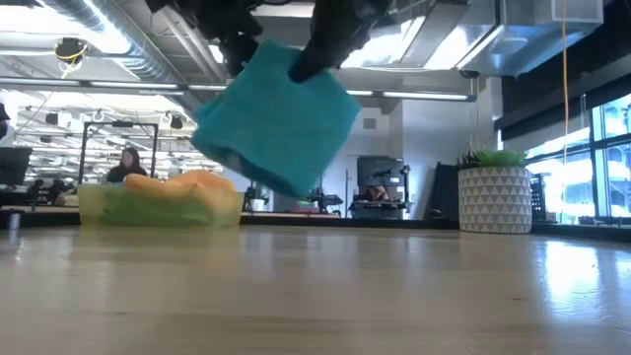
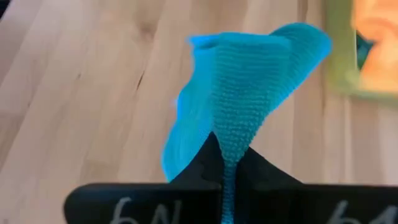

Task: Fold microfiber towels
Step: Put the folded blue towel into the yellow bin

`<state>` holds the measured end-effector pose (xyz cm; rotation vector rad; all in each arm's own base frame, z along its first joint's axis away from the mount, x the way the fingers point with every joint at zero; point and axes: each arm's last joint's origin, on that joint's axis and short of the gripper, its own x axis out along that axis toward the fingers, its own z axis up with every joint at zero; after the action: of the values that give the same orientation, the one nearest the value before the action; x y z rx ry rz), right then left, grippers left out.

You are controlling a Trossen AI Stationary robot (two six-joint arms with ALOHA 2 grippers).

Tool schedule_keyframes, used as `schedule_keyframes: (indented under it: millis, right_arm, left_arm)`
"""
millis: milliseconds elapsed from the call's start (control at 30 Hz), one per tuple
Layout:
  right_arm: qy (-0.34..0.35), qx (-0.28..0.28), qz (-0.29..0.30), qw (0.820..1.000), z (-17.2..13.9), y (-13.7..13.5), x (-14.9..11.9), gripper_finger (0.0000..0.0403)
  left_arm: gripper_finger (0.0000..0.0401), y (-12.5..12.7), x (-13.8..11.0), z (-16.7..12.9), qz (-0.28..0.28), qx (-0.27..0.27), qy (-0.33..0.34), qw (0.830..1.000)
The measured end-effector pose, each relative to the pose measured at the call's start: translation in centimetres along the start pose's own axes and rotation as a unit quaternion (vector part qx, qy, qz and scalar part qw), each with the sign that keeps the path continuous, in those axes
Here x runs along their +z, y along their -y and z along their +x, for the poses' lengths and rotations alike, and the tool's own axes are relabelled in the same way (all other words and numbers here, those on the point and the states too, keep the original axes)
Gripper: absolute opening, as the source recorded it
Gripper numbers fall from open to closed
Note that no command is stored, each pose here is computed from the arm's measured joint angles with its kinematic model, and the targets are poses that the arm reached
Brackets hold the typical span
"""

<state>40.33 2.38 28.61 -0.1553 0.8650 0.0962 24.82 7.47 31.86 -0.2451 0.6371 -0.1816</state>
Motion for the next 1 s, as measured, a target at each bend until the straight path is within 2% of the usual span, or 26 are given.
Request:
schedule_keyframes:
  millis: [133,200,267,367,467,533,633,933,1000]
  right_arm:
    - [-0.007,0.003,-0.063,0.998,-1.2,0.1,0.8,0.0004]
    - [-0.008,0.004,-0.09,0.996,-1.7,0.1,1.1,0.0004]
    - [-0.004,0.003,-0.107,0.994,-2.1,0.2,1.5,0.0004]
    - [0.001,0.0,-0.107,0.994,-2.7,0.5,1.9,0.0004]
    - [-0.001,-0.006,-0.101,0.995,-2.8,1.0,2.0,0.0004]
    - [-0.001,-0.01,-0.099,0.995,-2.9,1.2,2.0,0.0004]
    - [-0.004,-0.012,-0.096,0.995,-2.9,1.4,1.9,0.0004]
    - [-0.022,-0.015,-0.079,0.997,-2.9,1.8,1.5,0.0005]
    - [-0.024,-0.018,-0.056,0.998,-2.9,2.2,1.4,0.0005]
  left_arm:
    - [0.0221,-1.4,0.4,-0.2,-0.03,0.017,0.024,0.999]
    - [0.0226,-2.3,0.3,-0.2,-0.061,0.027,0.023,0.998]
    - [0.0229,-3.3,0.2,0.2,-0.105,0.013,0.02,0.994]
    - [0.023,-4.5,-0.5,1.3,-0.19,-0.075,-0.007,0.979]
    - [0.0231,-5.0,-0.9,2.8,-0.253,-0.184,-0.039,0.949]
    - [0.0231,-4.9,-1.2,3.8,-0.266,-0.232,-0.058,0.934]
    - [0.0231,-4.6,-1.4,4.8,-0.278,-0.262,-0.077,0.921]
    - [0.0231,-4.4,-1.4,5.1,-0.288,-0.299,-0.087,0.906]
    - [0.0231,-4.5,-1.4,5.0,-0.296,-0.297,-0.086,0.903]
